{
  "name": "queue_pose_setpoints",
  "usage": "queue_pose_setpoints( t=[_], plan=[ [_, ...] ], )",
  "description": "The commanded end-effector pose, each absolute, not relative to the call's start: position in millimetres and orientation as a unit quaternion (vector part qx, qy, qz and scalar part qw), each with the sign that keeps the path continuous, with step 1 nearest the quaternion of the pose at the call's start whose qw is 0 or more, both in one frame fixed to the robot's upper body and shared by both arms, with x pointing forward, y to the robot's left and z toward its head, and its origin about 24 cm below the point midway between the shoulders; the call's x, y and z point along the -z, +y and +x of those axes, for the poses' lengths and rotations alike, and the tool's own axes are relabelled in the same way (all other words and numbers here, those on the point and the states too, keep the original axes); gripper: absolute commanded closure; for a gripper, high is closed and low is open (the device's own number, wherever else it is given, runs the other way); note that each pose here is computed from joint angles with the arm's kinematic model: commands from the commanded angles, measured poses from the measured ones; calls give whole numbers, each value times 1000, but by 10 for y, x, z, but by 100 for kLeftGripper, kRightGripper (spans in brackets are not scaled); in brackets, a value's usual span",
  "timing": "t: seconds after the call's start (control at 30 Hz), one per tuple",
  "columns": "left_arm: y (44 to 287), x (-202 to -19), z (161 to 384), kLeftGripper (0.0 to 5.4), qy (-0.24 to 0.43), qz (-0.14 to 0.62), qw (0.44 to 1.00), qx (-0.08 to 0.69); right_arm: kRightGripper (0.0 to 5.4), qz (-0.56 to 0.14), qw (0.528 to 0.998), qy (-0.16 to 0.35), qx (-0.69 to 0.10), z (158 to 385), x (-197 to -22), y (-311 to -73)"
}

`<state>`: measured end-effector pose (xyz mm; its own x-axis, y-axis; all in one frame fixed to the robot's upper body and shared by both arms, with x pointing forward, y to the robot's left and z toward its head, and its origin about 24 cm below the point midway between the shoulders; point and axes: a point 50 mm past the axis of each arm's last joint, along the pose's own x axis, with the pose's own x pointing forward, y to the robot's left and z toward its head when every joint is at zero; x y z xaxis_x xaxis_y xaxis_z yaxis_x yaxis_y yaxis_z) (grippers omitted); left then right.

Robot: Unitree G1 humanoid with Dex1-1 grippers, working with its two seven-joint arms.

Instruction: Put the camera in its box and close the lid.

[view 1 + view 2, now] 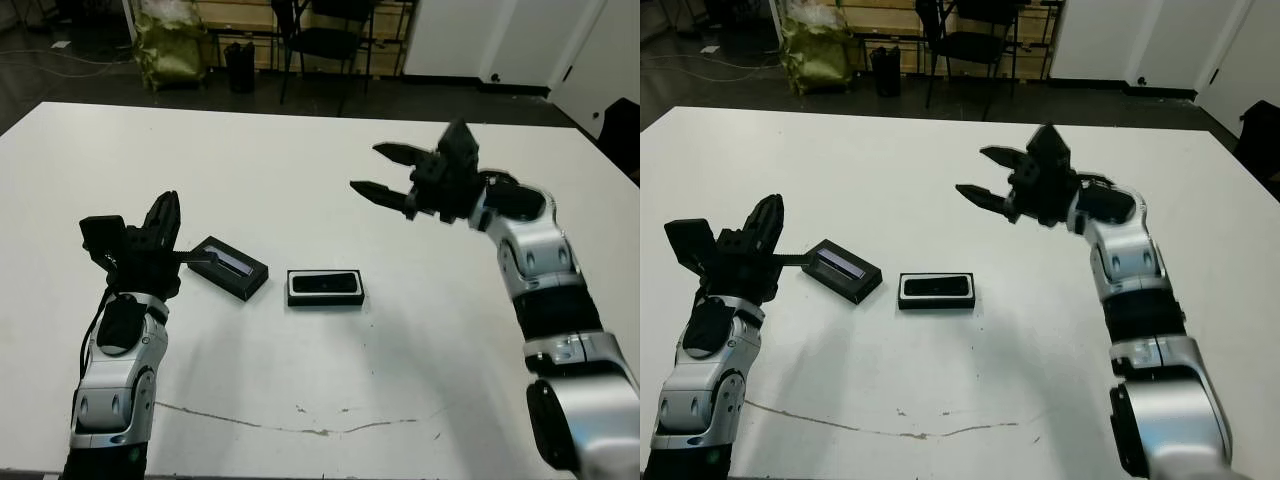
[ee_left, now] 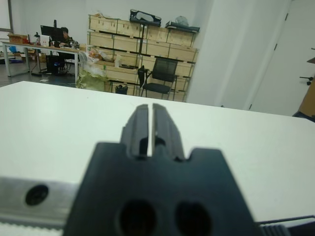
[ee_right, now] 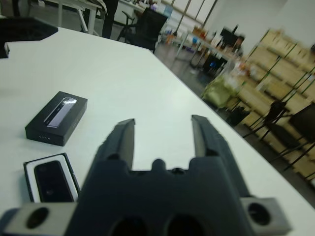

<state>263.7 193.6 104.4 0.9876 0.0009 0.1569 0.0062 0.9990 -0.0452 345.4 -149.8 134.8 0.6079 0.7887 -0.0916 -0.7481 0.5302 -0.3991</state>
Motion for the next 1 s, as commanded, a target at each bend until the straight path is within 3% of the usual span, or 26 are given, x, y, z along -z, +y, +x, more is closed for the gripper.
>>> queue_pose_setpoints(
  t=[0.03,0.27,0.7,1.0],
  plan=[
    [1956,-1001,2645,540,-67,-16,998,0,384,-226,874,-52,-426,3364,-1186,-1544],
    [1963,-997,2645,540,-66,-23,998,-2,537,-283,851,-69,-437,3145,-1063,-1510],
    [1953,-1005,2646,540,-66,-27,997,0,537,-344,793,-68,-499,2918,-1022,-1437],
    [1956,-1001,2633,540,-64,-22,998,-2,537,-349,775,-25,-527,2897,-779,-1388]
  ],
)
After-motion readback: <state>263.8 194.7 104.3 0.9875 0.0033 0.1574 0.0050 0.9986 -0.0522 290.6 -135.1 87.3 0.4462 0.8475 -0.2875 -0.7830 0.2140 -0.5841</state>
